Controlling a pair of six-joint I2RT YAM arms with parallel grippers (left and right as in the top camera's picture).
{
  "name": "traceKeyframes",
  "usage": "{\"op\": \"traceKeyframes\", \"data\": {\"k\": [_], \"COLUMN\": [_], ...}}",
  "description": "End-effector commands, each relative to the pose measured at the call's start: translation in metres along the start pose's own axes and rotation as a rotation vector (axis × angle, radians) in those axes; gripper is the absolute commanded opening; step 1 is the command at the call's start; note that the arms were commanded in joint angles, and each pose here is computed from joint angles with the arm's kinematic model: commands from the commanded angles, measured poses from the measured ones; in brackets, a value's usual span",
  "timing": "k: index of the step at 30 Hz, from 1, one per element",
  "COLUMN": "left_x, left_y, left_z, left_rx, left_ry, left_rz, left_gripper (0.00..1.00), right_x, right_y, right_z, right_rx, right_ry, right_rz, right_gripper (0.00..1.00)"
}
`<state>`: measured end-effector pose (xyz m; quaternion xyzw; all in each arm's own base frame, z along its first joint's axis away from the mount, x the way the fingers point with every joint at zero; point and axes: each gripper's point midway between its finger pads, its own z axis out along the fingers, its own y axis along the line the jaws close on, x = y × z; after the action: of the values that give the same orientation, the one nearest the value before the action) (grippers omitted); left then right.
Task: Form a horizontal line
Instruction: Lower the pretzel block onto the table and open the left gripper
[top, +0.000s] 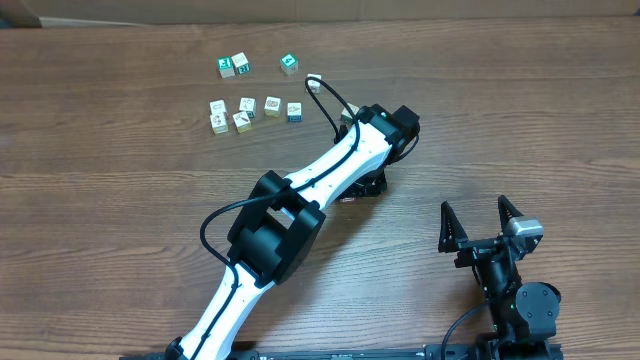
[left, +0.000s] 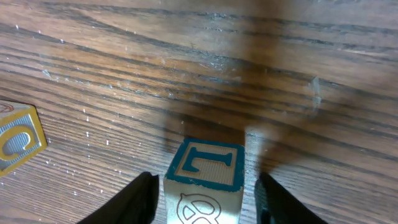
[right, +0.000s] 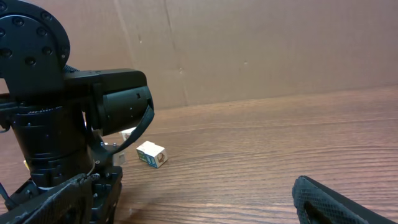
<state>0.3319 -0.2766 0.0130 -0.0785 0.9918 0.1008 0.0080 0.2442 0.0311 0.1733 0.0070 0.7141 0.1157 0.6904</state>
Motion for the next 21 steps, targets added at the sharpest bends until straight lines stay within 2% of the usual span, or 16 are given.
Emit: {"op": "traceKeyframes", "data": {"k": [1, 4, 6, 7, 14, 21], "left_x": [0.0012, 0.0017, 0.0018, 0.0019, 0.0018, 0.0009], "left_y": [0.001, 0.0015, 0.0017, 0.0015, 0.0018, 0.0022], "left_z": [0.0018, 0.0018, 0.0018, 0.0018, 0.0018, 0.0017], "left_rx": [-0.016, -0.018, -0.018, -0.018, -0.019, -0.019], "left_ry": [-0.009, -0.007, -0.007, -0.007, -0.007, -0.008], "left_rz": [-0.01, -0.009, -0.009, -0.009, -0.009, 0.013], "left_gripper": [0.53, 0.63, 0.67, 0.72, 0.64, 0.65], "right_x": [0.0016, 0.0016, 0.0016, 0.0016, 0.0016, 0.0016], "right_y": [-0.0024, -0.0024, -0.0024, -0.0024, -0.0024, -0.0024], "right_z": [0.0001, 0.0001, 0.0001, 0.0001, 0.0001, 0.0001], "right_rx": [0.01, 0.01, 0.01, 0.01, 0.01, 0.01], "right_ry": [-0.004, -0.004, -0.004, -0.004, -0.004, -0.004], "right_rz": [-0.004, -0.004, -0.004, -0.004, -0.004, -0.004], "right_gripper": [1.0, 1.0, 1.0, 1.0, 1.0, 1.0]}}
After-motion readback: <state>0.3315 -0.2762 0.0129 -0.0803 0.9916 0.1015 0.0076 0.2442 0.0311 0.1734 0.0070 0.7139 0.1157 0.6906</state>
